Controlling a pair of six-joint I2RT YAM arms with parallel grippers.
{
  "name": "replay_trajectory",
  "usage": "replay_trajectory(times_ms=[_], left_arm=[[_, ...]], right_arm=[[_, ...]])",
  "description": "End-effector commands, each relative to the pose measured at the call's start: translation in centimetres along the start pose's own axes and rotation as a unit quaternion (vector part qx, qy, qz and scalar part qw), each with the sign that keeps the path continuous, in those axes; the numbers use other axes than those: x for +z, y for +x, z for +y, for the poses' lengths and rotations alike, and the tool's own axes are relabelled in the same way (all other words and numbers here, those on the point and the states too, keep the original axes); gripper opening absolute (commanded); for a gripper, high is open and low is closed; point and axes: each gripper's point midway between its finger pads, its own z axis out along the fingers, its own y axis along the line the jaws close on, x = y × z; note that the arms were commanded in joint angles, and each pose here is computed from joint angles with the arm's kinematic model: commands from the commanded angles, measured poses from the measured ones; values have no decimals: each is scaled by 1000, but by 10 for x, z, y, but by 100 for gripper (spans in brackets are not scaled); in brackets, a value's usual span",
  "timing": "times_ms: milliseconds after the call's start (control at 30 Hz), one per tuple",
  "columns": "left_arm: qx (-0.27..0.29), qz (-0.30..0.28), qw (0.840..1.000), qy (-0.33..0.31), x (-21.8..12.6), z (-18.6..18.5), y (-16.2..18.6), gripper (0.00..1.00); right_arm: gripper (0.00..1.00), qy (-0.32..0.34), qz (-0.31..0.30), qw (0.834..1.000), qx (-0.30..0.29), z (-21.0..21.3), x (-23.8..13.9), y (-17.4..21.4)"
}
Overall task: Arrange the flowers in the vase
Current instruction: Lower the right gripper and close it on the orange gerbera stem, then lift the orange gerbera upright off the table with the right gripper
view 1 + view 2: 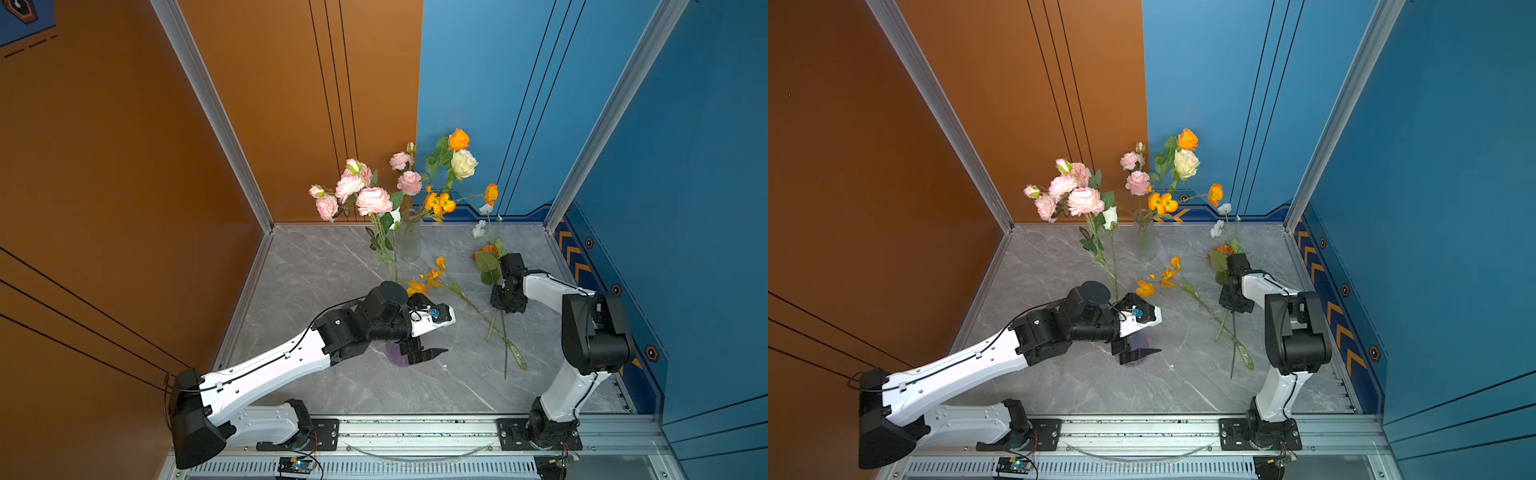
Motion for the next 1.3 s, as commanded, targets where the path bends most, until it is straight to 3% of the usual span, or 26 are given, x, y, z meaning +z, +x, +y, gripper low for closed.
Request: replay_trajectory(times_ms=[0, 100, 200, 267, 467, 767, 1000, 1267], left_arm=[[7, -10, 1000, 14, -5, -6, -3, 98], [8, -11, 1000, 14, -5, -7, -3, 98], [8, -11, 1000, 13, -6, -6, -4, 98], [9, -11, 1000, 12, -7, -6, -4, 98], [8, -12, 1000, 13, -7, -6, -5, 98], [7, -16, 1000, 16, -8, -8, -7, 98], [8, -21, 1000, 18, -11, -9, -10, 98], [10, -23, 1000, 17, -13, -11, -11, 98]], right_arm=[[23, 11, 45, 999, -20, 0, 13, 16], [18, 13, 58, 998, -29, 2, 19, 18], [3, 8, 60, 997, -39, 6, 20, 17], [0, 12, 58, 997, -46, 6, 19, 16], [0, 25, 19, 997, -74, 8, 0, 0], [0, 131, -76, 981, -121, -8, -75, -39], [0, 177, -214, 951, -136, 3, -137, -70], [0, 181, -379, 898, -128, 14, -209, -86]])
